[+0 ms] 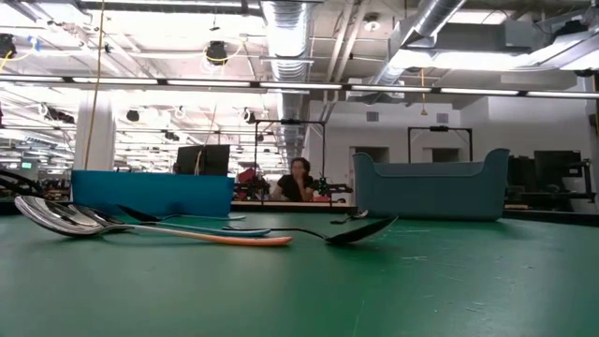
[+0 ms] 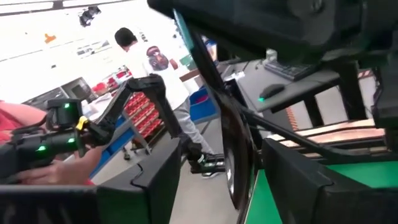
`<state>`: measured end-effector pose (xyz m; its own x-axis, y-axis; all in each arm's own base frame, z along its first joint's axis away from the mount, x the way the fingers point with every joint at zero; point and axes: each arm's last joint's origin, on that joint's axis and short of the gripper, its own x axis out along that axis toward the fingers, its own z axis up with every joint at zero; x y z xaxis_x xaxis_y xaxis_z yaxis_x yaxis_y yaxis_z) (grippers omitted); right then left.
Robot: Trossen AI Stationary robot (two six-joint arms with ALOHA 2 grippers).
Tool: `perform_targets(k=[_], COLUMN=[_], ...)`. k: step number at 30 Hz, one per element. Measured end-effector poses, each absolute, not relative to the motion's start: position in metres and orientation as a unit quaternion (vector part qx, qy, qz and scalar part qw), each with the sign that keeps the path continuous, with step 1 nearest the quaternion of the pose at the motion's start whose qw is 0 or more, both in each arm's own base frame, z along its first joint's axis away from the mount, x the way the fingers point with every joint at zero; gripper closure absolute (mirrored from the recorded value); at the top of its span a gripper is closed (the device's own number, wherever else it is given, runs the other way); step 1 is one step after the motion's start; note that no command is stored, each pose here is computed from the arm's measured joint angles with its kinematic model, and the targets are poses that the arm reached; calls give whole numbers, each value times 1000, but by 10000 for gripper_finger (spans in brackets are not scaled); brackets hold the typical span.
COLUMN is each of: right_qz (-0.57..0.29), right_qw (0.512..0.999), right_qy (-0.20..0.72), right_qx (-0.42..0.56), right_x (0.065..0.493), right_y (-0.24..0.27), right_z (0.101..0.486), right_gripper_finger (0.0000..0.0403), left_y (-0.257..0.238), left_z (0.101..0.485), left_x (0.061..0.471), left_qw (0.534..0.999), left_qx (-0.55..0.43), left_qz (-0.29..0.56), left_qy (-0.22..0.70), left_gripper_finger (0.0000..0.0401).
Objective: Sort silverware by color (type)
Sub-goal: Put the blue spoon into the yellow bin
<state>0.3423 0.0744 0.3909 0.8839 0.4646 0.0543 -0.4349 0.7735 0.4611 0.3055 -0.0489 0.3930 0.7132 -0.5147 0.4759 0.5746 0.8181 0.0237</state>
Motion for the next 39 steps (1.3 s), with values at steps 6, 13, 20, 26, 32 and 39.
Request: perform_targets(k=[6, 13, 20, 26, 32, 39], right_qz=[248, 266, 249, 216, 177, 139], right_qw=[938, 937, 942, 943, 953, 978], right_qy=[41, 43, 72, 117, 133, 54], right_qx=[238, 224, 214, 223, 207, 142], right_x=[342, 342, 344, 332, 301, 255], right_y=[75, 73, 64, 43, 19, 10], right_z=[390, 389, 383, 384, 400, 436], right_gripper_finger=[196, 274, 353, 381, 388, 388], left_y=[-50, -51, -50, -47, -46, -44], left_z=[392, 392, 391, 388, 384, 379], left_x=[305, 305, 306, 309, 312, 314], left_qw=[920, 914, 922, 937, 948, 962], left_qx=[-67, -74, -83, -101, -117, -98], left_qz=[-309, -332, -307, -271, -240, -195], left_qy=[-230, -219, -220, -198, -175, -162], left_gripper_finger=[401, 401, 401, 401, 401, 398])
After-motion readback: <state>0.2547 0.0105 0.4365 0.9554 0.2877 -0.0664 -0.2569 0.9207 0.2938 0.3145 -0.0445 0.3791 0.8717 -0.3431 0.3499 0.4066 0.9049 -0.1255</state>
